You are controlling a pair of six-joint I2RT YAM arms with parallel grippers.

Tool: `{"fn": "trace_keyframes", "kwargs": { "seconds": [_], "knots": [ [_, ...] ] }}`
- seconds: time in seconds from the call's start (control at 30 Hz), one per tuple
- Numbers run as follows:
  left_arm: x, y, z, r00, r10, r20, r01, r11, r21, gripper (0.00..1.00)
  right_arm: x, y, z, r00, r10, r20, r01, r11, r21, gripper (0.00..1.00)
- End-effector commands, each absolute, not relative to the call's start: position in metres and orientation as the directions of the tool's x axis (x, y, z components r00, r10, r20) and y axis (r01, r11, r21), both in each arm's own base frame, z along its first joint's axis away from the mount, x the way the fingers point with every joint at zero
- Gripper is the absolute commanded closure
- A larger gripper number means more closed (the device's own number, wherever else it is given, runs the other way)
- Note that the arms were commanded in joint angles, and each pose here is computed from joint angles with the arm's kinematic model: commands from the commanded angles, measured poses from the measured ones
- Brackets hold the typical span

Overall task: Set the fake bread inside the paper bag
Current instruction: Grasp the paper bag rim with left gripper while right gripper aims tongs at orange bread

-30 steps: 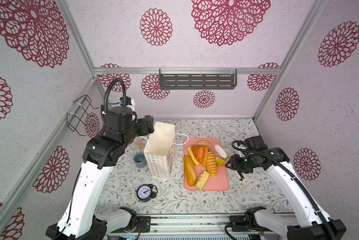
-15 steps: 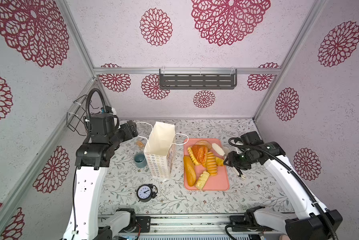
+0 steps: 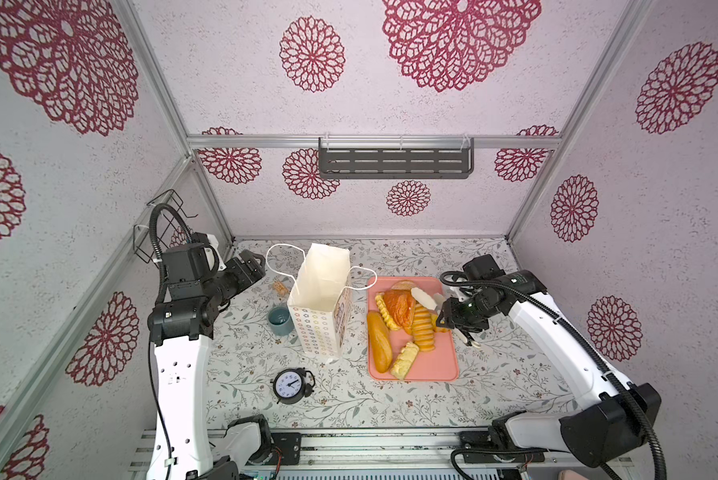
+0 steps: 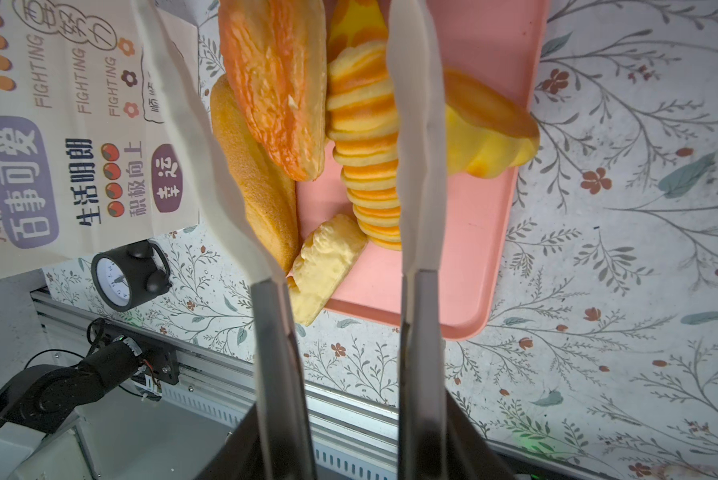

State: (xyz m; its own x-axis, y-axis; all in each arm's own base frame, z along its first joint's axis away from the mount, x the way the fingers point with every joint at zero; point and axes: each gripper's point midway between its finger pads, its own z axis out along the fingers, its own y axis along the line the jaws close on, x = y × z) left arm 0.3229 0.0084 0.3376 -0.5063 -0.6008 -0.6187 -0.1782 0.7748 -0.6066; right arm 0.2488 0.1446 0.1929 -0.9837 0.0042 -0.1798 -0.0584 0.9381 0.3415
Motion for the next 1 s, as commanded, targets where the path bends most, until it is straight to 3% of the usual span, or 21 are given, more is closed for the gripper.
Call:
{"fn": "trace_keyframes", "kwargs": {
  "seconds": [0.0,0.97],
  "knots": [
    [0.327,-0.006,0.348,-0.506,-0.62,-0.6,-0.083,0.728,-0.681,0.12,0.261,0.153,0.206,-0.972,-0.025,-0.235,-0.111,0.927,0.359,0.53],
    [0.316,-0.059,0.306,-0.63,-0.507,-0.588,-0.01,0.763,-0.647,0.15,0.292,0.176,0.182,-0.977,-0.119,-0.176,-0.178,0.91,0.374,0.53]
  ]
}}
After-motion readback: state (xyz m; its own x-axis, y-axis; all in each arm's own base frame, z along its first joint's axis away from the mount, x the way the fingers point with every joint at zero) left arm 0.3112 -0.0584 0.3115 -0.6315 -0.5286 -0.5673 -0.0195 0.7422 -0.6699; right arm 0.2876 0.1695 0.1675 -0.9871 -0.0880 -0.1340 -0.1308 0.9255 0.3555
